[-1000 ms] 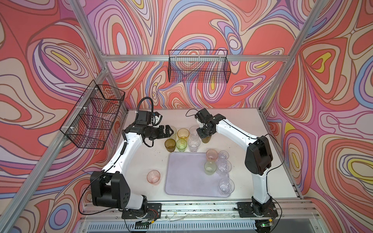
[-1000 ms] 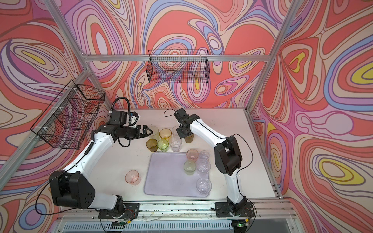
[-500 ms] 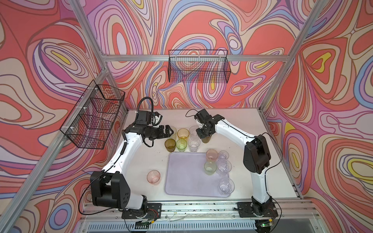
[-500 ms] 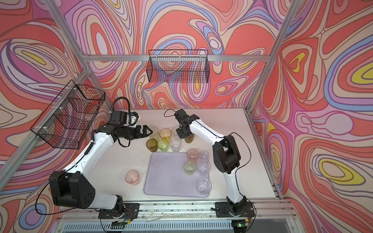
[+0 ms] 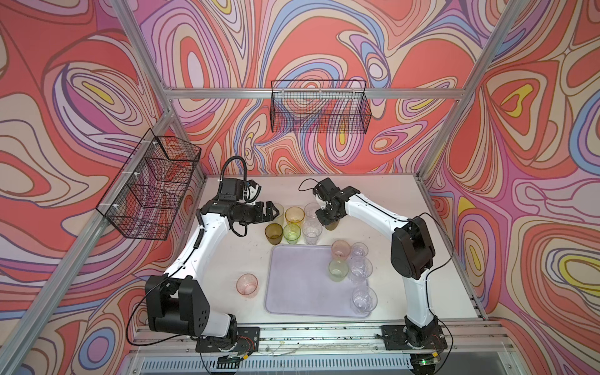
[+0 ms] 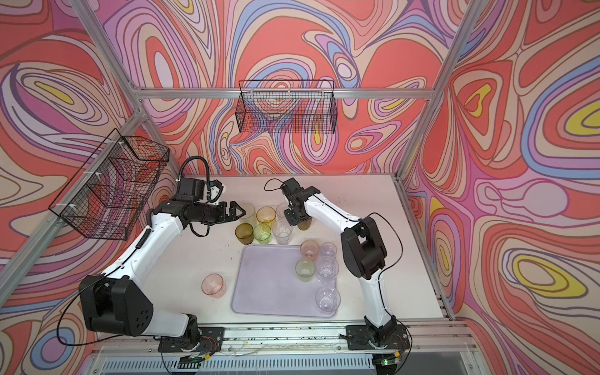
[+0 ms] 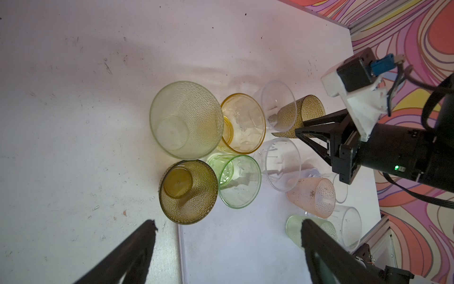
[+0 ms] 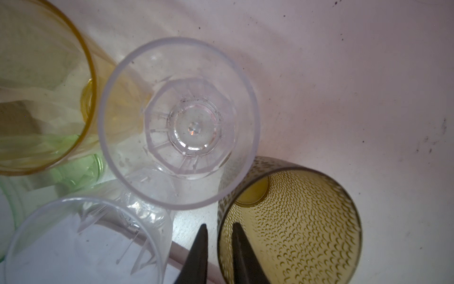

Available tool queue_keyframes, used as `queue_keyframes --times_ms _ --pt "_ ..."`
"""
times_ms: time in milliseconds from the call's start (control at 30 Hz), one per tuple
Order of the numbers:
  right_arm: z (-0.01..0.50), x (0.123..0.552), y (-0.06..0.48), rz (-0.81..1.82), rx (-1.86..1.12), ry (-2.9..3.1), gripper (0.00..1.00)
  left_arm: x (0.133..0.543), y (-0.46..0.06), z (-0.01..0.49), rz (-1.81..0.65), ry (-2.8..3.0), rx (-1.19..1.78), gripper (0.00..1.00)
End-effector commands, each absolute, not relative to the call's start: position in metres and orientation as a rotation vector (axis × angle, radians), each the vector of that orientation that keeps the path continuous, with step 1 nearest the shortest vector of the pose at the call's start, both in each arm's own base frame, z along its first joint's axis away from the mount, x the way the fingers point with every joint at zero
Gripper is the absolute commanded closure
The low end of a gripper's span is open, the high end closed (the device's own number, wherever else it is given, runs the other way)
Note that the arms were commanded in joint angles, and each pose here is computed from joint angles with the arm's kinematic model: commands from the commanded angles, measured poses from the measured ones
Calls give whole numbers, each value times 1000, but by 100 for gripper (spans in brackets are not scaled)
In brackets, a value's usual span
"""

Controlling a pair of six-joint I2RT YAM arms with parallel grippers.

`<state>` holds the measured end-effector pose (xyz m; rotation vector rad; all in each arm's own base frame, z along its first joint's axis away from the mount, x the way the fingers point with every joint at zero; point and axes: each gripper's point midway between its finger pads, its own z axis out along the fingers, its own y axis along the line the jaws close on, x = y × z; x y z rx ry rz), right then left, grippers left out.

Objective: Place the glasses into the tray
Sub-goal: Pick up the glass from the top-center of the table.

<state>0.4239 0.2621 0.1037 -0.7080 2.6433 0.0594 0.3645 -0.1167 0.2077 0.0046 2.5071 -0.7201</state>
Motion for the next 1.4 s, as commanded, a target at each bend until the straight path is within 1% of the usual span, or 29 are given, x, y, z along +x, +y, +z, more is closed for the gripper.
queue_keyframes --times_ms 0,700,967,1367 --pt "95 425 259 43 -708 2653 82 365 -117 211 -709 2517 25 5" --pt "100 428 249 21 -669 2641 92 364 -116 212 -700 2516 27 5" --pt "114 427 249 30 -657 2624 100 364 -116 212 -699 2516 26 5" --pt "142 417 244 42 -648 2633 100 363 -117 214 -706 2509 30 5"
